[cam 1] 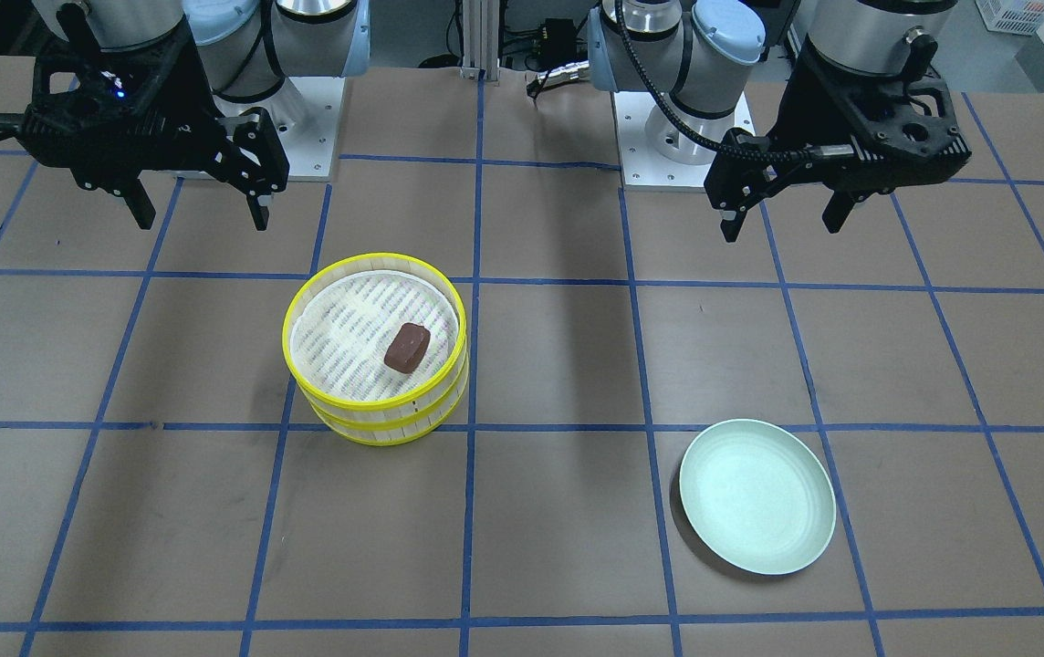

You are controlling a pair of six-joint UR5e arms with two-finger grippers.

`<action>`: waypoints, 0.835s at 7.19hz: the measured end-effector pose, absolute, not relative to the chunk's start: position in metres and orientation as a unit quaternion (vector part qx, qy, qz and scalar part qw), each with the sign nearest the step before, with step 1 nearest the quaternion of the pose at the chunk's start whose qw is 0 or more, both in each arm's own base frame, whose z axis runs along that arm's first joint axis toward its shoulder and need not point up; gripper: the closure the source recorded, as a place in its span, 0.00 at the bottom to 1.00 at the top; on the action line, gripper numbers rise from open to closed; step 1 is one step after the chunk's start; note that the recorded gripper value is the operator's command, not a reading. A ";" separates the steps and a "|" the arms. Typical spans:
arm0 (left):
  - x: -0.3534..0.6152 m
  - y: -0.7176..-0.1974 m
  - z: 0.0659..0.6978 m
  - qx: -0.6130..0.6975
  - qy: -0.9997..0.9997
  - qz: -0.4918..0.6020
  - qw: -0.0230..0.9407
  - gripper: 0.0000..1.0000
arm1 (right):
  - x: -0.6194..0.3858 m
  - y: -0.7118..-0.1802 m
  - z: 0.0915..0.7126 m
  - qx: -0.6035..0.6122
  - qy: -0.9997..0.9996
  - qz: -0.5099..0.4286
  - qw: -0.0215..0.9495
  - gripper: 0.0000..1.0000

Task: Stack buns with steamer

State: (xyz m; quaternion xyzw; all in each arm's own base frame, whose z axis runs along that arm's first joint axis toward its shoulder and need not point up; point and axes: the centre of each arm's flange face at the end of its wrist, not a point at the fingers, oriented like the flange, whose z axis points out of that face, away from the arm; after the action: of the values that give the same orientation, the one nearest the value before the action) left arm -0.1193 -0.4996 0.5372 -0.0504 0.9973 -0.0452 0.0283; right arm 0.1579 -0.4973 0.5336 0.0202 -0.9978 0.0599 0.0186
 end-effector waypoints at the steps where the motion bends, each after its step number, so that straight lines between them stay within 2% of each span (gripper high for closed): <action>1: -0.120 -0.497 0.532 -0.050 0.998 -0.041 0.027 0.00 | 0.158 -0.497 0.534 0.020 -0.998 0.060 0.019 0.00; 6: -0.121 -0.490 0.531 -0.055 0.998 -0.039 0.011 0.00 | 0.158 -0.497 0.533 0.021 -0.998 0.059 0.019 0.00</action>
State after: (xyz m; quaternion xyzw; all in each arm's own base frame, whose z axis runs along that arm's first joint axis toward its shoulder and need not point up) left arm -0.1205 -0.4899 0.5307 -0.0545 0.9977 -0.0390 0.0112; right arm 0.1580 -0.4974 0.5332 0.0208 -0.9978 0.0593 0.0186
